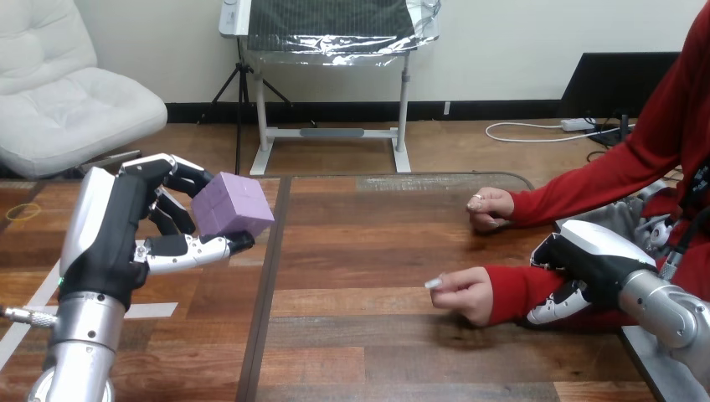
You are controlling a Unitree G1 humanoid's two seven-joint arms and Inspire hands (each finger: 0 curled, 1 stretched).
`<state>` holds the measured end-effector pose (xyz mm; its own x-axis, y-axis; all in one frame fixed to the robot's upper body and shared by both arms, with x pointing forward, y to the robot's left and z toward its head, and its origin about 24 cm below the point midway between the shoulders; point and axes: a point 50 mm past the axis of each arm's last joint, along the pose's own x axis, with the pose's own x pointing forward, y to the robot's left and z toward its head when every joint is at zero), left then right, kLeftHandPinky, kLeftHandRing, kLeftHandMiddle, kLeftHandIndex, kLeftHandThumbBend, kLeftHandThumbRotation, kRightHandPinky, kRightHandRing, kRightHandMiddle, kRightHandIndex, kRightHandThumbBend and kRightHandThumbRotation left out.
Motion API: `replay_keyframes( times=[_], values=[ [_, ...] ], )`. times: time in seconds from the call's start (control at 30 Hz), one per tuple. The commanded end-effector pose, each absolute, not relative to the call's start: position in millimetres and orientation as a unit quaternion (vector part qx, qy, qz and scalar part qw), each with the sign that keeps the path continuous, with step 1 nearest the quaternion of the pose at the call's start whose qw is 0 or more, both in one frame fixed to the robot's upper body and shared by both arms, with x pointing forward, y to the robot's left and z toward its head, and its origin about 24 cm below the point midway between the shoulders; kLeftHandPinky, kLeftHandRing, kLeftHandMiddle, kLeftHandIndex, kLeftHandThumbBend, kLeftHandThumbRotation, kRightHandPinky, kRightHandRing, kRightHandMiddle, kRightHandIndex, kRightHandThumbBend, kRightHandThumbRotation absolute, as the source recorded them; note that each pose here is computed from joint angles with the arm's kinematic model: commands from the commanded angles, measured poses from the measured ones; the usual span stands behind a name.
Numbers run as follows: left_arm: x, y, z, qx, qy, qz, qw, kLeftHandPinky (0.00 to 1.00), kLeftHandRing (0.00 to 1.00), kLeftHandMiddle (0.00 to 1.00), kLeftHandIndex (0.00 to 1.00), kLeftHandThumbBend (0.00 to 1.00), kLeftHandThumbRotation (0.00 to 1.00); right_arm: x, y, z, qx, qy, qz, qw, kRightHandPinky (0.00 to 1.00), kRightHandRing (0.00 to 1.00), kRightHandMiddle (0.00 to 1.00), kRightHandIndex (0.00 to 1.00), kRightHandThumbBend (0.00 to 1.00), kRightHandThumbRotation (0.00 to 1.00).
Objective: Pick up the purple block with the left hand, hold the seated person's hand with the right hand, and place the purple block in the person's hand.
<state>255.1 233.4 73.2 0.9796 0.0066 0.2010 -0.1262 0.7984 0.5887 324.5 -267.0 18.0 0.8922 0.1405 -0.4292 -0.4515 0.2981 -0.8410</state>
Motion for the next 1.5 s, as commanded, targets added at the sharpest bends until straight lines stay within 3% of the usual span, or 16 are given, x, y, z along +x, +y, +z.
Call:
replay_keyframes(
  times=[0.0, 0.3, 1.47],
  values=[
    [271.5, 226.8, 91.3, 0.296, -0.139, 0.033, 0.944, 0.28, 0.34, 0.40, 0.42, 0.68, 0.00, 333.9, -248.7, 27.5, -0.517, 0.085, 0.173, 0.834, 0.21, 0.25, 0.30, 0.30, 0.51, 0.23],
    [279.0, 224.5, 87.1, 0.287, -0.134, 0.030, 0.948, 0.27, 0.33, 0.40, 0.42, 0.68, 0.00, 337.2, -249.0, 35.6, -0.506, 0.071, 0.170, 0.842, 0.18, 0.21, 0.27, 0.28, 0.49, 0.33],
    [330.0, 208.6, 41.6, 0.234, -0.024, 0.000, 0.972, 0.37, 0.42, 0.45, 0.45, 0.69, 0.00, 340.5, -241.6, 62.2, -0.485, -0.009, 0.182, 0.855, 0.16, 0.21, 0.27, 0.31, 0.51, 0.27]
  ],
)
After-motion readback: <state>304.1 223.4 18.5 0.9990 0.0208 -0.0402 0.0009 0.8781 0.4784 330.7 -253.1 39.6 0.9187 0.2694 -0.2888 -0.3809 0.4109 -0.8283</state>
